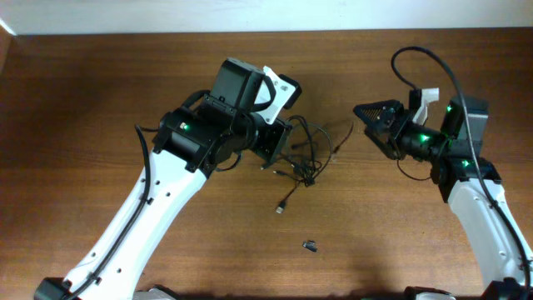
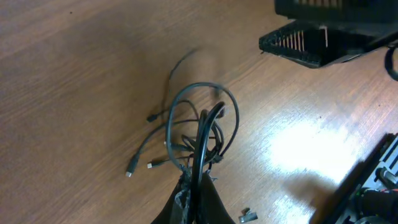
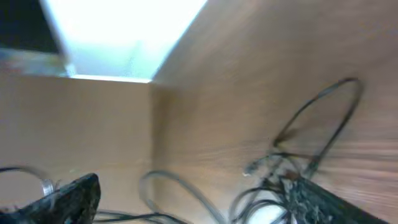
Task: Untangle cables
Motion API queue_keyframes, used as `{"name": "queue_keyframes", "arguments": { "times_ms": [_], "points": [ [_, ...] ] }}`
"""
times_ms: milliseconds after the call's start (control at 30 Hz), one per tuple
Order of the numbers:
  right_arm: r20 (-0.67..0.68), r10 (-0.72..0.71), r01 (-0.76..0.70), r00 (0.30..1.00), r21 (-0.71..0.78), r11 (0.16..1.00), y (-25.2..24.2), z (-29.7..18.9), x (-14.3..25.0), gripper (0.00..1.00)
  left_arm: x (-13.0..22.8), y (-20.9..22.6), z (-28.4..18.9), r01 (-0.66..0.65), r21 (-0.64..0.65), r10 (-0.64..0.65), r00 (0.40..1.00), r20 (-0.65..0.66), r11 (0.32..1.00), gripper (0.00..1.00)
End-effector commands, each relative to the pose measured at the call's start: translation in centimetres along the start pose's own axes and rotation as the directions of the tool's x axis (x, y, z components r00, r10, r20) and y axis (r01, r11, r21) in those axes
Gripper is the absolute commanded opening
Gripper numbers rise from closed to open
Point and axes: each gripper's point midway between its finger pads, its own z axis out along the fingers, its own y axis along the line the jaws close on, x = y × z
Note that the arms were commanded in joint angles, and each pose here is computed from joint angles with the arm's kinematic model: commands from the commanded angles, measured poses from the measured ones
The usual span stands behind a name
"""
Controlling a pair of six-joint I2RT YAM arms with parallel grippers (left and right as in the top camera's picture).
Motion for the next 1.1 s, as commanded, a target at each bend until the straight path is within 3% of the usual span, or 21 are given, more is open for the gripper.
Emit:
{"name": "queue_keyframes", "arguments": {
  "times_ms": [0,67,267,400,533,567,700,867,967,1067],
  "points": [
    [0.066,-0.038,0.026,0.997,0.173,0.985,-3.5,-0.3,-0.8,0.99,-0.5,-1.6,-0.3,-0.028,0.084,0.026,0.999,0.022,0.996,0.0],
    [0.033,-0.054,0.046,0.998,0.21,0.977,-4.4,-0.4,0.0,0.99,-1.5,-3.2,-0.6,-0.024,0.174,0.014,0.998,0.06,0.985,0.0],
    [-0.086,-0.266,0.274,0.96,0.099,0.957,-3.0,-0.2,1.9,0.99,-5.2,-1.6,-2.0,0.15,0.183,-0.185,0.964,0.189,0.972,0.0],
    [-0.113,-0.341,0.346,0.933,0.03,0.938,-2.1,-0.2,2.5,0.99,-7.8,1.2,-5.7,0.32,0.203,-0.371,0.875,0.312,0.926,0.0],
    [-0.131,-0.53,0.508,0.838,-0.171,0.844,0.4,-0.5,4.3,0.99,-8.5,2.8,-7.9,0.462,0.25,-0.524,0.778,0.347,0.851,0.0],
    [-0.125,-0.57,0.536,0.812,-0.224,0.814,1.1,-0.6,4.8,0.99,-8.8,2.5,-8.3,0.474,0.276,-0.546,0.763,0.345,0.836,0.0],
    [-0.106,-0.614,0.574,0.782,-0.261,0.776,1.7,-0.7,4.9,0.99,-9.4,-0.7,-9.3,0.376,0.422,-0.517,0.804,0.293,0.825,0.0],
    [-0.04,-0.799,0.75,0.601,-0.318,0.58,3.4,0.8,6.1,0.99,-10.2,-2.0,-10.1,0.381,0.505,-0.558,0.787,0.263,0.774,0.0],
    [-0.094,-0.849,0.833,0.52,-0.161,0.529,2.2,3.5,6.2,0.99,-10.6,-2.1,-10.4,0.414,0.533,-0.601,0.763,0.24,0.738,0.0],
    [-0.107,-0.863,0.858,0.494,-0.1,0.504,1.9,4.3,5.9,1.0,-10.5,-2.6,-10.5,0.401,0.551,-0.593,0.773,0.226,0.732,0.0]
  ]
}}
